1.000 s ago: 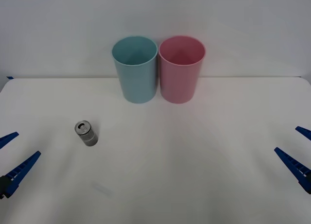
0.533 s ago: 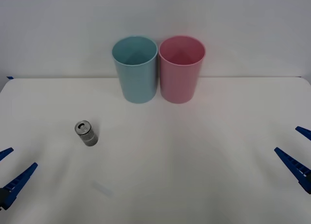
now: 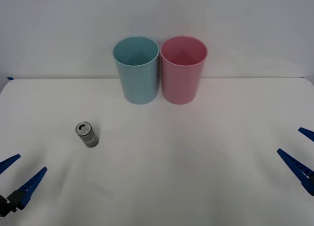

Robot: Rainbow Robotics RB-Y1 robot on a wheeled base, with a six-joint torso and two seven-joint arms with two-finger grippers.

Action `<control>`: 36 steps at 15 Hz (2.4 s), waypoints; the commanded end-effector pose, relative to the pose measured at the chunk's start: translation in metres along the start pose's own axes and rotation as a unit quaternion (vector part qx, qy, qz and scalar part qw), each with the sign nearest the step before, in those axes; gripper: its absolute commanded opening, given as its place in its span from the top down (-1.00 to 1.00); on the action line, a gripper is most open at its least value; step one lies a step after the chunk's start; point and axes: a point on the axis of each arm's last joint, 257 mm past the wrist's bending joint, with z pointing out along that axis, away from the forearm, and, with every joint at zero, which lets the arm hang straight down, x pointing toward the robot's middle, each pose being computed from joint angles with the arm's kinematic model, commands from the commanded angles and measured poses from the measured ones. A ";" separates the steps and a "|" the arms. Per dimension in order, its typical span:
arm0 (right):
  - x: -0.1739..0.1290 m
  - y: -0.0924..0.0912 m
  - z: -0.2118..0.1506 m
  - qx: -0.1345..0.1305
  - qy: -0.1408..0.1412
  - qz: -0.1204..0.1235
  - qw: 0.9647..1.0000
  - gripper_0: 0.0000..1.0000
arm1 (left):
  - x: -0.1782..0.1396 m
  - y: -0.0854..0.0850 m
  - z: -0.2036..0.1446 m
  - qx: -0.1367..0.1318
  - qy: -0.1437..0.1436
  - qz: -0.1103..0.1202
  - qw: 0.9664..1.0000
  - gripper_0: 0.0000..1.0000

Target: Grasp the object on the table and drop it into the matching bin: aluminum can to the light blue bin, PET bottle to the pink bin.

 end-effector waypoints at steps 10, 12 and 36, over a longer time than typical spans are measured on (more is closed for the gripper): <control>0.000 0.000 0.000 0.000 0.000 0.000 1.000 -1.00 | 0.032 -0.012 0.073 -0.031 -0.012 -0.012 0.999 -1.00; 0.000 0.000 0.000 0.000 0.000 0.000 1.000 -1.00 | 0.033 -0.012 0.085 -0.029 -0.016 -0.016 0.999 -1.00; 0.000 0.000 0.000 0.000 0.000 0.000 1.000 -1.00 | 0.037 -0.025 0.191 0.002 -0.020 -0.023 1.000 -1.00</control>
